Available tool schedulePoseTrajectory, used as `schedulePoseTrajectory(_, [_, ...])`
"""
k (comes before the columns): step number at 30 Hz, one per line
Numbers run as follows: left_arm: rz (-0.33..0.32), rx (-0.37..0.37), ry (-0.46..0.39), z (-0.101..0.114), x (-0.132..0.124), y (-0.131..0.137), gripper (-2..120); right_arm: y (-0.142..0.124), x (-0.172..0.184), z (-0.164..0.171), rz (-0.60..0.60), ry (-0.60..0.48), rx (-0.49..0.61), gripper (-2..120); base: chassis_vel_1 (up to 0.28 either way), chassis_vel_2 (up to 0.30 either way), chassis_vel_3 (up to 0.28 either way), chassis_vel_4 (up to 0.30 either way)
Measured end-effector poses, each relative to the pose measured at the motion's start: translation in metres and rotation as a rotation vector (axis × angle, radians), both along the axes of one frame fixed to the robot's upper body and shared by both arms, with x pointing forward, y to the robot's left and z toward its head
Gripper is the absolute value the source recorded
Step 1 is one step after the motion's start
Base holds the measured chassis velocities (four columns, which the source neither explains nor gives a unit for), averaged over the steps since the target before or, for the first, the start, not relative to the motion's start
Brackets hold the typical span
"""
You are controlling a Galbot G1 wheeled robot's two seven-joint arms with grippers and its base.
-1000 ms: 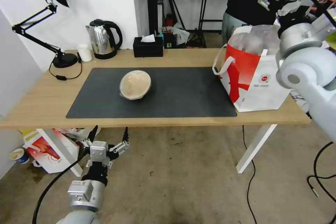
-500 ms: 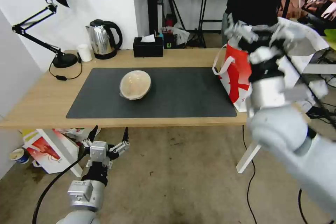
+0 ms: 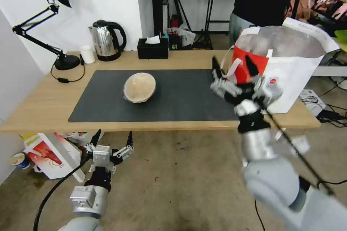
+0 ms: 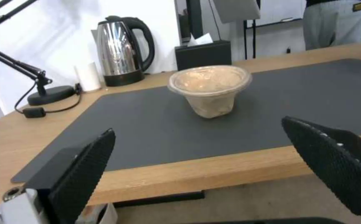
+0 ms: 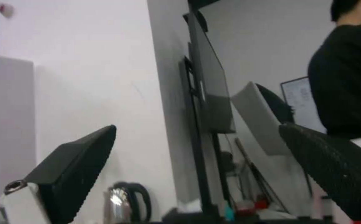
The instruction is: Pick up the trash from the table and place it into the takeout bag.
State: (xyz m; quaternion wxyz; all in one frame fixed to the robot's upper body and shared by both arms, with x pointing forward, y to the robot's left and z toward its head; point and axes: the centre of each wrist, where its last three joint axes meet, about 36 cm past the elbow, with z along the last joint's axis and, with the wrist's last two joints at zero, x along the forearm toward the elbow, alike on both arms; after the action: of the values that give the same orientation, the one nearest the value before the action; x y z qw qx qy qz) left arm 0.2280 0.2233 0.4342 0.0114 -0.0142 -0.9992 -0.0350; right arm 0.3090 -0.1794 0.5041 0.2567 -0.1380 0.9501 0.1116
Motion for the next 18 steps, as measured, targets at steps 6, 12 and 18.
schedulePoseTrajectory(6, [0.0,0.0,0.0,0.0,0.0,0.0,100,-0.001,-0.009,-0.013,-0.061,0.011,-0.029,100,0.0,0.0,0.0,0.0])
schedulePoseTrajectory(12, [0.0,0.0,0.0,0.0,0.0,0.0,100,0.0,-0.026,-0.021,-0.115,0.047,-0.061,100,0.0,0.0,0.0,0.0])
schedulePoseTrajectory(18, [0.0,0.0,0.0,0.0,0.0,0.0,100,0.001,-0.044,-0.033,-0.174,0.103,-0.069,100,0.0,0.0,0.0,0.0])
